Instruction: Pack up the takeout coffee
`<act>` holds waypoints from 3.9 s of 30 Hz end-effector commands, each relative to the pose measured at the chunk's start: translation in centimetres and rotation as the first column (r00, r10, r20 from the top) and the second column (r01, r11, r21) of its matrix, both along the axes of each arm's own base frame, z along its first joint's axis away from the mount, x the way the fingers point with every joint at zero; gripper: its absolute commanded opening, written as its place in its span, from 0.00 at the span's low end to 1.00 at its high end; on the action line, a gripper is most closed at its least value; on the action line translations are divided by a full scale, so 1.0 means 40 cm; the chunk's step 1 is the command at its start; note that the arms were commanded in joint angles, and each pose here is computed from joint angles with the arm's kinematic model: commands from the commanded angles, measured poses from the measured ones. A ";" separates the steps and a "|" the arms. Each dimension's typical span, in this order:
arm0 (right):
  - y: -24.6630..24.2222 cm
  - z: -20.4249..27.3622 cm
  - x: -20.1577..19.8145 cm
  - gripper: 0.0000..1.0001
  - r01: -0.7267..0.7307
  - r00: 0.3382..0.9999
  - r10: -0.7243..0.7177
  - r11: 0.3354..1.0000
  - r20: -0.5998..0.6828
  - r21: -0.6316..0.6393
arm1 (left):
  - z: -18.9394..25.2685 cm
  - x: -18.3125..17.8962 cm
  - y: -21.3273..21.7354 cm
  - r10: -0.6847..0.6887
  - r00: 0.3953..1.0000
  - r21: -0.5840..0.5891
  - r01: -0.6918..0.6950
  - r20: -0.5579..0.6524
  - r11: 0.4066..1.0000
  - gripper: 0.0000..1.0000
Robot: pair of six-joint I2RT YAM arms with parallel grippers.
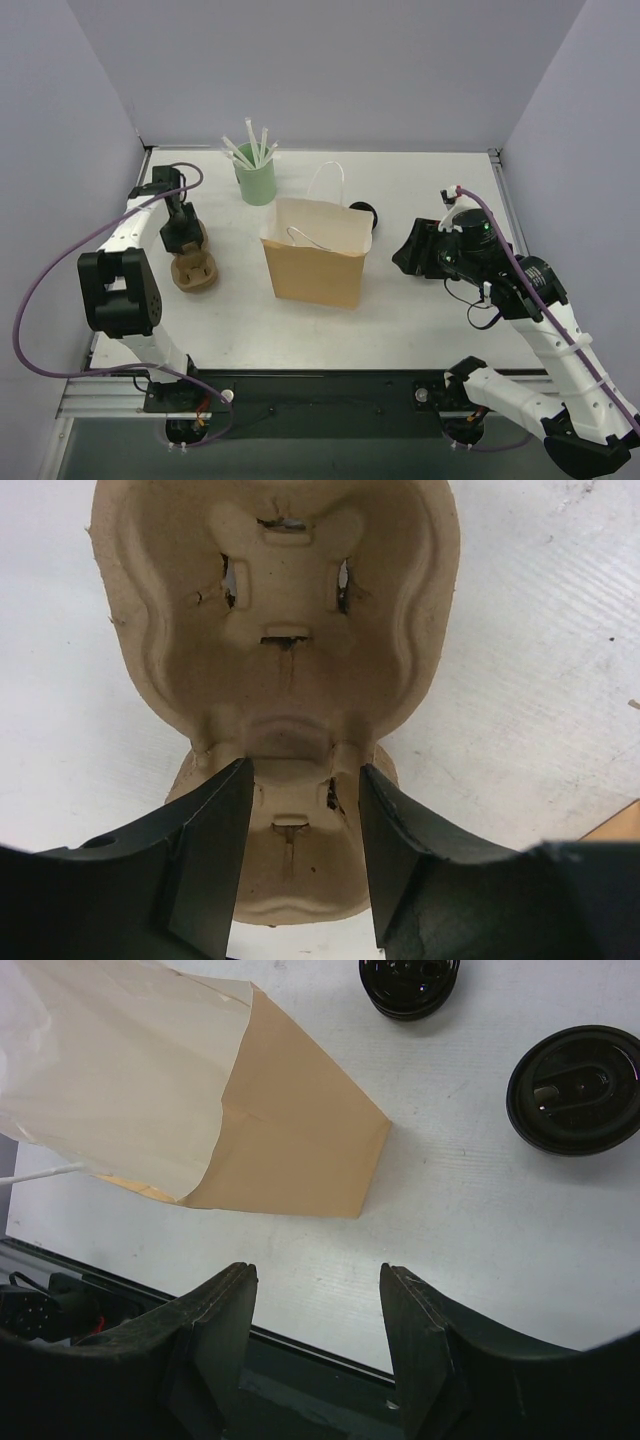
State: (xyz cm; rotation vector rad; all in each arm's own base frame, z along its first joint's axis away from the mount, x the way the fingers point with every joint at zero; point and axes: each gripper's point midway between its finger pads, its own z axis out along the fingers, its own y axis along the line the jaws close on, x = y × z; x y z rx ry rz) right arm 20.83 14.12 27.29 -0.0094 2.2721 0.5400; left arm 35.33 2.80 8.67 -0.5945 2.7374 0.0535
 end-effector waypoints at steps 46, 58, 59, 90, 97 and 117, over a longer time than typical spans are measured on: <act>0.021 -0.007 0.021 0.53 -0.006 1.000 0.006 1.000 -0.008 0.002 | 0.038 -0.005 0.042 0.018 0.999 0.103 -0.013 -0.051 0.995 0.41; 0.016 -0.004 0.018 0.53 -0.001 1.000 0.001 1.000 0.000 0.007 | 0.047 0.003 0.037 0.021 0.999 0.094 -0.017 -0.043 0.995 0.22; 0.016 -0.004 0.018 0.53 0.000 1.000 0.000 1.000 0.000 0.008 | 0.050 0.005 0.038 0.021 0.999 0.094 -0.017 -0.041 0.995 0.36; 0.022 -0.007 0.019 0.53 -0.002 1.000 0.002 1.000 -0.008 0.015 | 0.005 0.002 0.030 0.028 0.999 0.080 -0.024 -0.040 0.996 0.56; 0.022 -0.007 0.019 0.53 -0.001 1.000 0.001 1.000 -0.007 0.013 | -0.019 -0.003 0.033 0.031 0.998 0.086 -0.026 -0.060 0.996 0.55; 0.020 -0.008 0.018 0.53 0.008 1.000 -0.008 1.000 -0.009 0.020 | 0.166 0.038 0.071 0.054 0.992 0.199 -0.076 0.112 0.977 0.25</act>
